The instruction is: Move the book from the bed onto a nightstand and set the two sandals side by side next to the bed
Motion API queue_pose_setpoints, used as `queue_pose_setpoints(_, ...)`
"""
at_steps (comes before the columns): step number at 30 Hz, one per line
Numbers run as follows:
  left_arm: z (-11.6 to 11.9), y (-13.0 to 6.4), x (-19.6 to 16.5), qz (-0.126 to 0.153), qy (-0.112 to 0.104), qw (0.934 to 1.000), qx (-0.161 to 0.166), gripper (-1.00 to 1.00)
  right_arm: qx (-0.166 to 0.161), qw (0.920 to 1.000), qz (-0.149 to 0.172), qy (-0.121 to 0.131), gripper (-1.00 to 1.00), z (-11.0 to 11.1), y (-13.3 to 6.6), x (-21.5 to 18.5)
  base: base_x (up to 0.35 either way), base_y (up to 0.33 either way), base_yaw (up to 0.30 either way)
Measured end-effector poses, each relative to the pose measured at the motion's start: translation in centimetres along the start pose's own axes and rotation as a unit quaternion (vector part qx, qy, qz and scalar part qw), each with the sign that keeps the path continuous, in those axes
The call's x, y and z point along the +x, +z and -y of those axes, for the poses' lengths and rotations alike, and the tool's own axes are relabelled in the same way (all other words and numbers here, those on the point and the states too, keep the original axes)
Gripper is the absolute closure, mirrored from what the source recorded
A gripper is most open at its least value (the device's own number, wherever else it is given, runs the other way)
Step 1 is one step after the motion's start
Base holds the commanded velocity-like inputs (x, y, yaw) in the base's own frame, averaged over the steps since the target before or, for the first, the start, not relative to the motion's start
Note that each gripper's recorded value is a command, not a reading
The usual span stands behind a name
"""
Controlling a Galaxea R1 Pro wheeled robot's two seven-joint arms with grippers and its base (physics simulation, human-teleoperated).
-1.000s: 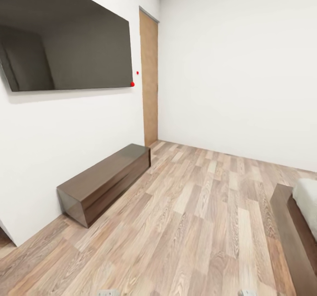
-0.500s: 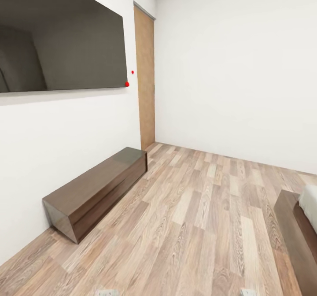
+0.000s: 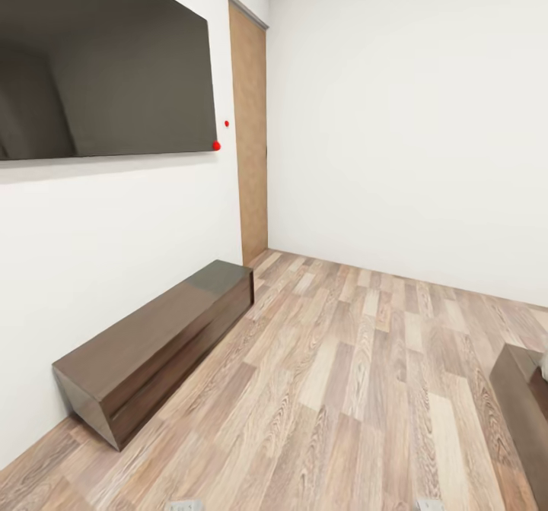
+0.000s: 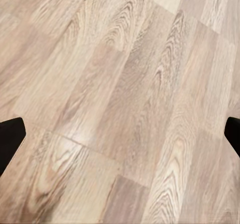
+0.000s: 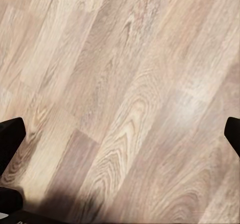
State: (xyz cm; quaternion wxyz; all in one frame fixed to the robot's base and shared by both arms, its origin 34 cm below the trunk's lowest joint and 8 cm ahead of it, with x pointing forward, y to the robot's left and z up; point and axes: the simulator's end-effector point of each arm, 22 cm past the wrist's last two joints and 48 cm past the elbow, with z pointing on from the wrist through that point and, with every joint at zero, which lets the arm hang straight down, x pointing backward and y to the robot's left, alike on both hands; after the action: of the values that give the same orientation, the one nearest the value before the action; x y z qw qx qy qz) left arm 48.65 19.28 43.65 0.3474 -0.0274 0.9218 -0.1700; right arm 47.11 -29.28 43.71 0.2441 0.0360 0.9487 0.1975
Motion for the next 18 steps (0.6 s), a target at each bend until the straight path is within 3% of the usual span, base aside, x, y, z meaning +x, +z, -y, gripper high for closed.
queue_pose_setpoints(18, -0.01, 0.0, 0.0, 0.0, 0.0, 1.0, 0.0, -1.0, 0.0, 1.0, 0.0, 0.0, -1.0, -0.02, 0.01, 0.0, 0.331, 0.0, 0.0)
